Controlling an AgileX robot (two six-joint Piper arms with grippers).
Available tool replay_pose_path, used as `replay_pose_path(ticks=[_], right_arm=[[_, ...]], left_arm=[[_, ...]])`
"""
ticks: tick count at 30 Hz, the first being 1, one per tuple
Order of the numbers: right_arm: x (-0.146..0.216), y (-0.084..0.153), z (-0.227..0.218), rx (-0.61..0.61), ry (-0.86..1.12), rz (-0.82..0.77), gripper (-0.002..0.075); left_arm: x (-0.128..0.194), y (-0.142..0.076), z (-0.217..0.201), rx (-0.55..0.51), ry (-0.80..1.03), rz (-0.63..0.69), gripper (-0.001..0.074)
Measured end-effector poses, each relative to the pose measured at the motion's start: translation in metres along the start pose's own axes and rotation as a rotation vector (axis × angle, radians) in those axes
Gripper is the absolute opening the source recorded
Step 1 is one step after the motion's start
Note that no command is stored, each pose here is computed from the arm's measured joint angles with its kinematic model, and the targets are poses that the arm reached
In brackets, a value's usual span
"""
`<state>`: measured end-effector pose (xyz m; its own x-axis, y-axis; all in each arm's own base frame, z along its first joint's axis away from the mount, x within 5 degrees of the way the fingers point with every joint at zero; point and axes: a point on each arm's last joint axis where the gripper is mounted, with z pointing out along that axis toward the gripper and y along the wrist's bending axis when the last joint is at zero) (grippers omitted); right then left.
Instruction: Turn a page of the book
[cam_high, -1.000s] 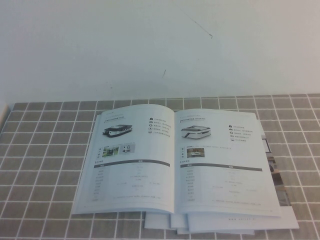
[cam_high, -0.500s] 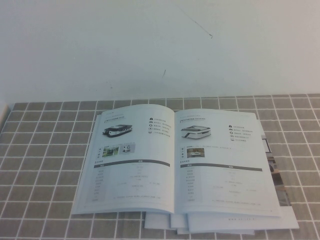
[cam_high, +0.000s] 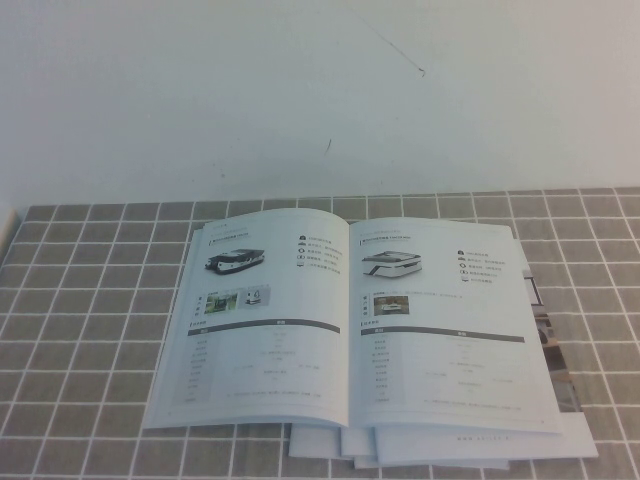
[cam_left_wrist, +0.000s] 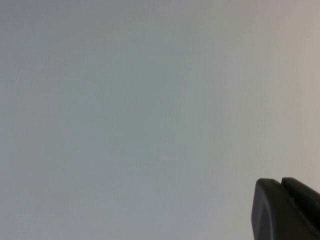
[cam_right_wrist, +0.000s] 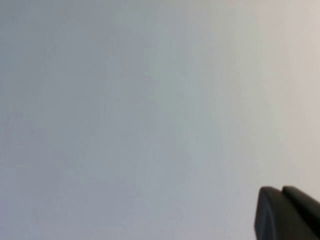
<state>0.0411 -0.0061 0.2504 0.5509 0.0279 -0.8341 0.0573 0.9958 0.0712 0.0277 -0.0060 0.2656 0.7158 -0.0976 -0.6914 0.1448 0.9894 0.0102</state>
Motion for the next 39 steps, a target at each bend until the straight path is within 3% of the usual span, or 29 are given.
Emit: replay_pose_path(ticks=[6, 11, 14, 20, 24, 28, 31, 34, 39], right_arm=[[-0.031, 0.007, 0.014, -0.053, 0.145, -0.152, -0.0003], [-0.066, 0.008, 0.019, -0.046, 0.237, -0.181, -0.0003], [-0.082, 0.009, 0.027, -0.043, 0.306, -0.168, -0.0003], [-0.082, 0.014, 0.056, -0.059, 0.605, -0.083, -0.0003], [-0.054, 0.016, 0.075, -0.107, 0.878, -0.128, -0.0003], [-0.027, 0.019, 0.083, -0.202, 1.084, -0.181, -0.0003], [-0.011, 0.029, 0.088, -0.296, 1.188, -0.084, -0.0003], [0.005, 0.043, 0.092, -0.468, 1.289, 0.010, -0.0003], [0.034, 0.060, 0.104, -0.718, 1.377, 0.149, -0.0003]], left_arm=[[-0.025, -0.003, 0.023, 0.037, 0.177, 0.079, -0.0004], [-0.068, 0.003, 0.039, -0.026, 0.326, 0.099, -0.0004], [-0.074, 0.006, 0.045, -0.056, 0.447, 0.099, -0.0004], [-0.050, 0.007, 0.055, -0.076, 0.646, 0.021, -0.0004], [-0.027, 0.004, 0.061, -0.095, 0.811, -0.145, -0.0004], [-0.001, -0.002, 0.065, -0.063, 1.089, -0.195, -0.0004], [0.017, -0.010, 0.069, 0.025, 1.309, -0.221, -0.0004], [0.035, -0.019, 0.077, 0.123, 1.455, -0.283, -0.0004], [0.062, -0.032, 0.095, 0.265, 1.509, -0.401, -0.0004]])
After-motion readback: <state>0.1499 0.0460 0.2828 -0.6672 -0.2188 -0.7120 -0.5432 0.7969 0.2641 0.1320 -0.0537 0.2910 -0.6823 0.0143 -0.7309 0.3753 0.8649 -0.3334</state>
